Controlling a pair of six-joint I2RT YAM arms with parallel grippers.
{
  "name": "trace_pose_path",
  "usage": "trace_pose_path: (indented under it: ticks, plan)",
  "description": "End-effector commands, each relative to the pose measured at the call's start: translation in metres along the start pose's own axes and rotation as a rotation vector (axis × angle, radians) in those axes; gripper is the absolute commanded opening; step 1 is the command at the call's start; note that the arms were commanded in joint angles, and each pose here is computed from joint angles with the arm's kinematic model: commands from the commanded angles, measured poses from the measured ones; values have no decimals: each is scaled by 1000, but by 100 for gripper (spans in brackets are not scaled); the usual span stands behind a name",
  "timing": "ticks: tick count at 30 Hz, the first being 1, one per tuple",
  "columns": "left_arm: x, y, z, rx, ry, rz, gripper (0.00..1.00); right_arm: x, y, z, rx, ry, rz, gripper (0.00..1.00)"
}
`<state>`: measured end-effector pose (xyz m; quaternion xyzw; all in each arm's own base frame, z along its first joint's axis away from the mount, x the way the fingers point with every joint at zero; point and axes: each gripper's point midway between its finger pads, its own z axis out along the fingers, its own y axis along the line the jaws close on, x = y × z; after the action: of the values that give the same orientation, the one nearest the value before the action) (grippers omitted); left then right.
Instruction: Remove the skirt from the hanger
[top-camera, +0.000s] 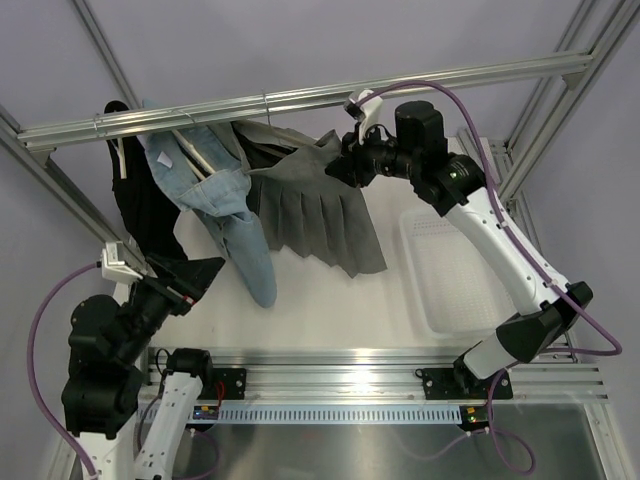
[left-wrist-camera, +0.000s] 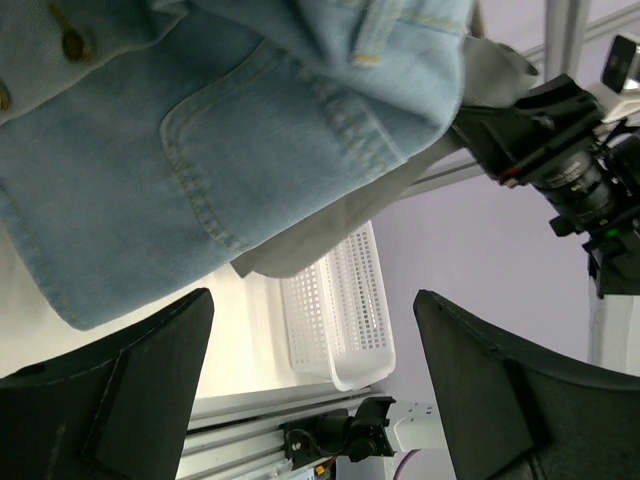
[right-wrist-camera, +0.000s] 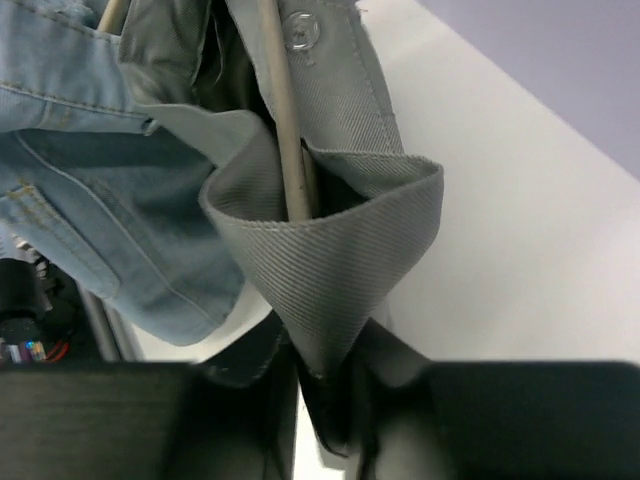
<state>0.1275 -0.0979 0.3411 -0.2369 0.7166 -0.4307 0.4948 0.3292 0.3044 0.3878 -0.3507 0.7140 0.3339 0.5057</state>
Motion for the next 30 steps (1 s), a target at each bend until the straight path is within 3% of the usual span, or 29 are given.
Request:
trace_pose_path:
  ticks: [1, 3, 4, 12, 22, 30]
  plan:
    - [-7, -23, -9, 34, 14, 94, 85, -28, 11, 1, 3, -62, -94, 21]
    - [-13, -33, -13, 61, -2, 113, 85, -30, 19, 2, -4, -71, -108, 11]
    - [-13, -37, -14, 73, 2, 118, 85, -31, 20, 1, 3, -76, -114, 0]
    - [-22, -60, -9, 118, 29, 158, 79, -56, 35, -25, 82, -144, -141, 0]
    - [-54, -96, 10, 128, 27, 233, 84, -105, 48, -76, 117, -337, -153, 0]
    - [-82, -141, 29, 211, 26, 257, 88, -120, 55, -80, 87, -374, -161, 0]
